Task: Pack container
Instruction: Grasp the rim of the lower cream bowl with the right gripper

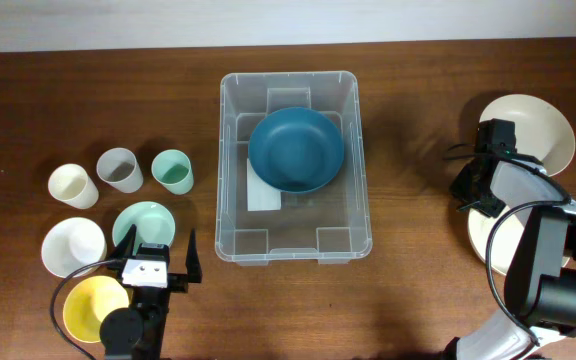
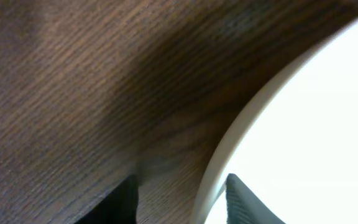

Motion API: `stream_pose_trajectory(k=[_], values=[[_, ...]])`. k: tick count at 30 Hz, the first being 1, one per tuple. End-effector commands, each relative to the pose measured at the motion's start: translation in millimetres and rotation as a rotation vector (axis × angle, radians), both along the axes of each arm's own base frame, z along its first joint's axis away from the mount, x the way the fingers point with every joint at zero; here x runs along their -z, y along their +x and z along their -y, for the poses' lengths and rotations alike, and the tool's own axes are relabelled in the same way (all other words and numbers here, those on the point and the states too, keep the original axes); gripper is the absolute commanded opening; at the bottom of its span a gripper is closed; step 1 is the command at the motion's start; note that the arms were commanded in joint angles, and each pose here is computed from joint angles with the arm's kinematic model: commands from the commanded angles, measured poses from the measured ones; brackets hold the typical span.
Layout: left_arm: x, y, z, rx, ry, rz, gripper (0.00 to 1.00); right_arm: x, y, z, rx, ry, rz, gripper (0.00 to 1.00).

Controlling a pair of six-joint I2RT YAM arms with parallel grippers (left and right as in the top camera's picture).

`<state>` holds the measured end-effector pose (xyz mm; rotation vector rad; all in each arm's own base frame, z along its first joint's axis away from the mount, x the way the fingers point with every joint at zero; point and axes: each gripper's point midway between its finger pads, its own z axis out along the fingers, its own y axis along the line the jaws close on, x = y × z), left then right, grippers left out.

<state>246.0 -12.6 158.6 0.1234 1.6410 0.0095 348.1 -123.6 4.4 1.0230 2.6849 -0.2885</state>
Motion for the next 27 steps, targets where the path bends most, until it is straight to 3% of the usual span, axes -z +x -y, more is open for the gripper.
stream_pose_trajectory(k=[1,10,18,27], values=[[2.2,-0.3,3.3,0.019,0.004,-0.005,1.00,3.3,-7.0,2.6,0.006,-0.016,-0.020,0.34],[2.2,-0.3,3.3,0.019,0.004,-0.005,1.00,3.4,-7.2,2.5,0.007,-0.016,-0.020,0.04],[2.2,-0.3,3.3,0.019,0.004,-0.005,1.00,-6.6,-8.6,1.7,0.005,-0.015,-0.022,0.04],[2.2,-0.3,3.3,0.019,0.004,-0.005,1.00,-107.1,-7.7,-6.1,-0.035,-0.016,0.126,0.04]])
